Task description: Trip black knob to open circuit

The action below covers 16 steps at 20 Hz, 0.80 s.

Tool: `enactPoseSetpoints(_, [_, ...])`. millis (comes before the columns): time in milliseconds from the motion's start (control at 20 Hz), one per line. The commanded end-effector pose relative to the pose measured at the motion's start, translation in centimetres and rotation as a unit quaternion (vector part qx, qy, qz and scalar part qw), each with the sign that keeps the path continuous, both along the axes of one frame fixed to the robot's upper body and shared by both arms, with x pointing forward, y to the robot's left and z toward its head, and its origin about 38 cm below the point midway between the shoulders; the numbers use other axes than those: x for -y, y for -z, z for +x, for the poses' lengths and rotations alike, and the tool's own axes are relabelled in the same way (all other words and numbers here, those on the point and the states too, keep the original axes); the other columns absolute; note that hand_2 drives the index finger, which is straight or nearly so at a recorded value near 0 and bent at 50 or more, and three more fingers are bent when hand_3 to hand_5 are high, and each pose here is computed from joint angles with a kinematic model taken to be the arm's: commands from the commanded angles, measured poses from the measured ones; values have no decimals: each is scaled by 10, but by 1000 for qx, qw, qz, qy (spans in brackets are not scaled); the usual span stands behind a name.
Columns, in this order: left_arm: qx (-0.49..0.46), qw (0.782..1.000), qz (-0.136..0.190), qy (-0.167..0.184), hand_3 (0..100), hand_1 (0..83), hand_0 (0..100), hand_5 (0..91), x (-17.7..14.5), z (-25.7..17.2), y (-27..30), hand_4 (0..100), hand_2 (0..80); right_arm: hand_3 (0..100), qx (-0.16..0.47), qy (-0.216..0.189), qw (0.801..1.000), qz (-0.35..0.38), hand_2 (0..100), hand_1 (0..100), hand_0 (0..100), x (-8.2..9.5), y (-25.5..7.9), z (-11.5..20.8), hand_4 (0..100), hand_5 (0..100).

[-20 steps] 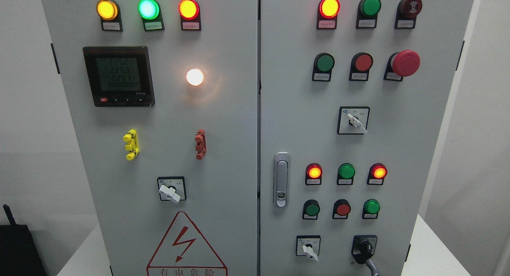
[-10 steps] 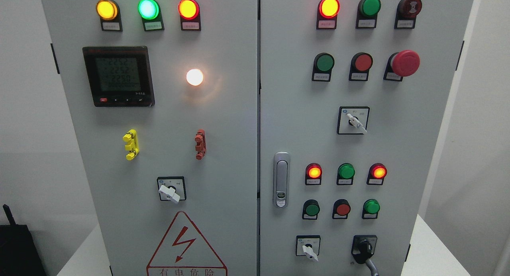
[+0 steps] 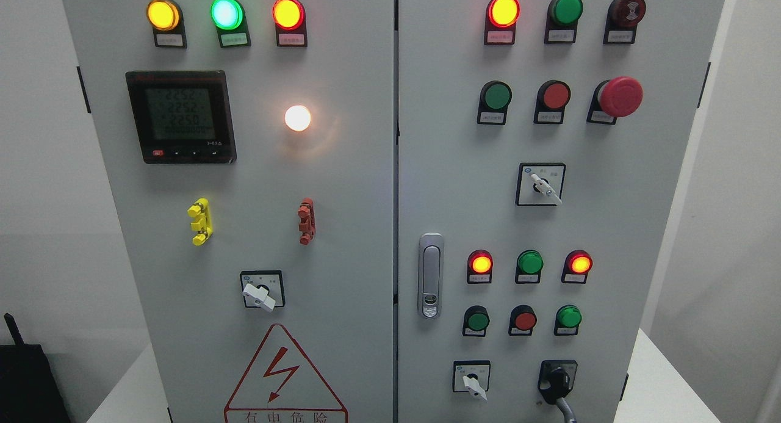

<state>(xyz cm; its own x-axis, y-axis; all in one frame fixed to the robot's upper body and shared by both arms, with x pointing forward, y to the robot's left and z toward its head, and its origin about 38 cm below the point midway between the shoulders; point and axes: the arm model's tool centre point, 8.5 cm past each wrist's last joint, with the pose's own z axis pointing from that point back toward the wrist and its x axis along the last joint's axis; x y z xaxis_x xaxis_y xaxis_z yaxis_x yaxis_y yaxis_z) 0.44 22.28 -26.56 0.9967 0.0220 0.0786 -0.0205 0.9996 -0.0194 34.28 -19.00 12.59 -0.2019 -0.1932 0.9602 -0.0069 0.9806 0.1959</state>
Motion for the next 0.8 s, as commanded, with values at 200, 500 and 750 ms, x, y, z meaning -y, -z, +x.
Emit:
enactPoseSetpoints(200, [2, 1000, -1, -2, 0, 389, 120, 0, 1, 2, 0, 0, 0, 1000, 44, -40, 998, 3, 54, 33, 0, -20, -25, 2, 1000, 1000])
enactPoseSetpoints(500, [3, 1000, 0, -2, 0, 389, 120, 0, 0, 3, 0, 0, 0, 1000, 48, -41, 998, 4, 55, 34, 0, -20, -27, 2, 1000, 1000])
enactPoseSetpoints(750, [2, 1000, -1, -2, 0, 389, 120, 0, 1, 2, 0, 0, 0, 1000, 49, -41, 998, 3, 56, 35, 0, -20, -28, 2, 1000, 1000])
